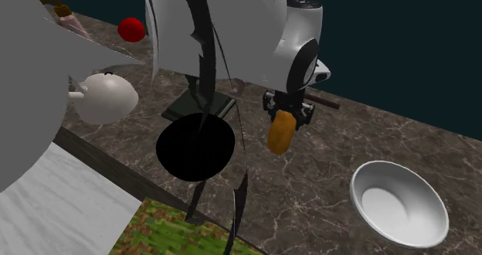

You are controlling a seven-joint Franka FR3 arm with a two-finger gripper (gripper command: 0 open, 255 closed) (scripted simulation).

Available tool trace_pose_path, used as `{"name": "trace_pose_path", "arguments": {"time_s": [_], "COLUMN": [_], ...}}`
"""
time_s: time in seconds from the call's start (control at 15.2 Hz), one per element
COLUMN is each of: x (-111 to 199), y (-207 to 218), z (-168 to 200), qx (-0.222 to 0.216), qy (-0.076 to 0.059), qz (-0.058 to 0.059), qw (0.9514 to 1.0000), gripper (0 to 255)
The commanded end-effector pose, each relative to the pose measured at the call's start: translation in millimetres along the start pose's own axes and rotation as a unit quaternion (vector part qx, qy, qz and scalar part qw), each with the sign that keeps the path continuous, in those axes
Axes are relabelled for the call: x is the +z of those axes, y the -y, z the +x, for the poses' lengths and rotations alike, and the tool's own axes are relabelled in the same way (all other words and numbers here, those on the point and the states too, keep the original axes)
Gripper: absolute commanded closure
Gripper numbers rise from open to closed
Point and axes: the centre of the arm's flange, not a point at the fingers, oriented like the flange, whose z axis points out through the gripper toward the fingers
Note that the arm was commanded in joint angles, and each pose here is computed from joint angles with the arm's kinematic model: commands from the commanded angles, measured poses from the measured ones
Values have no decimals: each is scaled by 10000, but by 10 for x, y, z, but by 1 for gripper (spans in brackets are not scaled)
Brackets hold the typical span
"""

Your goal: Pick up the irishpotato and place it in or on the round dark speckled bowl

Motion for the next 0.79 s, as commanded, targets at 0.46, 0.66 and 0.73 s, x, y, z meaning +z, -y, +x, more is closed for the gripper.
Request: {"name": "trace_pose_path", "arguments": {"time_s": [0.46,0.66,0.73], "x": [-475,-633,-686], "y": [-23,-31,-34], "z": [23,30,33], "qx": [0,0,0], "qy": [2,2,2], "qz": [0,0,0], "qw": [10000,10000,10000], "gripper": [255,255,255]}}
